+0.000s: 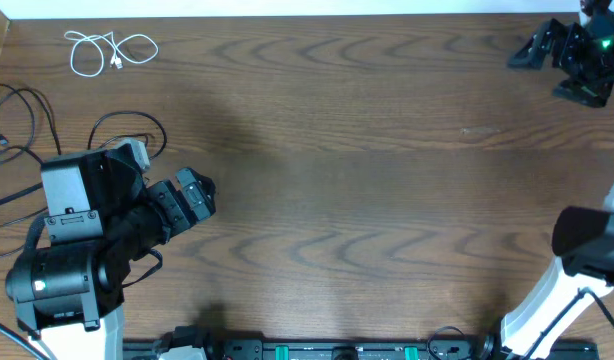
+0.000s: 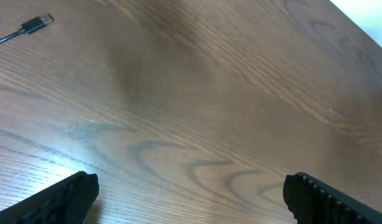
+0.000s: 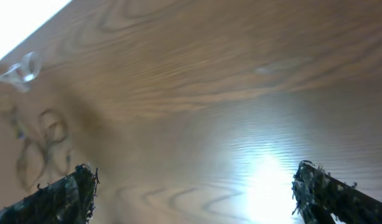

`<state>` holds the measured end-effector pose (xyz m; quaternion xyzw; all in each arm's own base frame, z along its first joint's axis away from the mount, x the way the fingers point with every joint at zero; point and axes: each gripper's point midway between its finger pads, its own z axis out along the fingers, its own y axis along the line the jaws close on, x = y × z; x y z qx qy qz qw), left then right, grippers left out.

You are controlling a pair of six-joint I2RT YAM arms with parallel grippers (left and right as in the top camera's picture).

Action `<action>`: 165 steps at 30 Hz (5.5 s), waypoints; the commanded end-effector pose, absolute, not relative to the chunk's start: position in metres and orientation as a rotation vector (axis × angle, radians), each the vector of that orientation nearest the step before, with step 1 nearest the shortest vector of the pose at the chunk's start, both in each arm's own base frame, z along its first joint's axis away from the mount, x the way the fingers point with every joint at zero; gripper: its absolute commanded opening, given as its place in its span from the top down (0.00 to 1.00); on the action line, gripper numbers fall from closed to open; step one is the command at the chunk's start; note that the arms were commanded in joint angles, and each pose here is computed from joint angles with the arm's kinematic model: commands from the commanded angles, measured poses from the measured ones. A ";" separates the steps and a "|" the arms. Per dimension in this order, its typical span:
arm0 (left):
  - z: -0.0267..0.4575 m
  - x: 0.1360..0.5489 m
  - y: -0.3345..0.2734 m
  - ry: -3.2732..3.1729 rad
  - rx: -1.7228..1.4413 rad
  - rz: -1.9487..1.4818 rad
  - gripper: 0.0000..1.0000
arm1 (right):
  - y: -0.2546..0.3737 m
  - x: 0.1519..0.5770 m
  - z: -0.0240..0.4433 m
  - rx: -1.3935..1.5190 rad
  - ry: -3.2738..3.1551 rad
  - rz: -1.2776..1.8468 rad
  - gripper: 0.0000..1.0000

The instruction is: Untangle cables

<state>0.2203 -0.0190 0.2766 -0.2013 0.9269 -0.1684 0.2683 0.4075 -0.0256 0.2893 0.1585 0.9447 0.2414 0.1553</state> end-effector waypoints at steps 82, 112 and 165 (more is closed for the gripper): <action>0.282 0.221 -0.017 2.488 -0.529 -0.433 0.00 | 0.039 0.201 0.235 -0.310 1.707 0.093 0.01; 0.282 0.221 -0.017 2.488 -0.529 -0.433 0.00 | 0.014 0.246 0.176 -0.049 1.566 0.066 0.01; 0.282 0.221 -0.017 2.488 -0.529 -0.433 0.00 | 0.003 0.246 0.155 -0.024 1.650 -0.001 0.01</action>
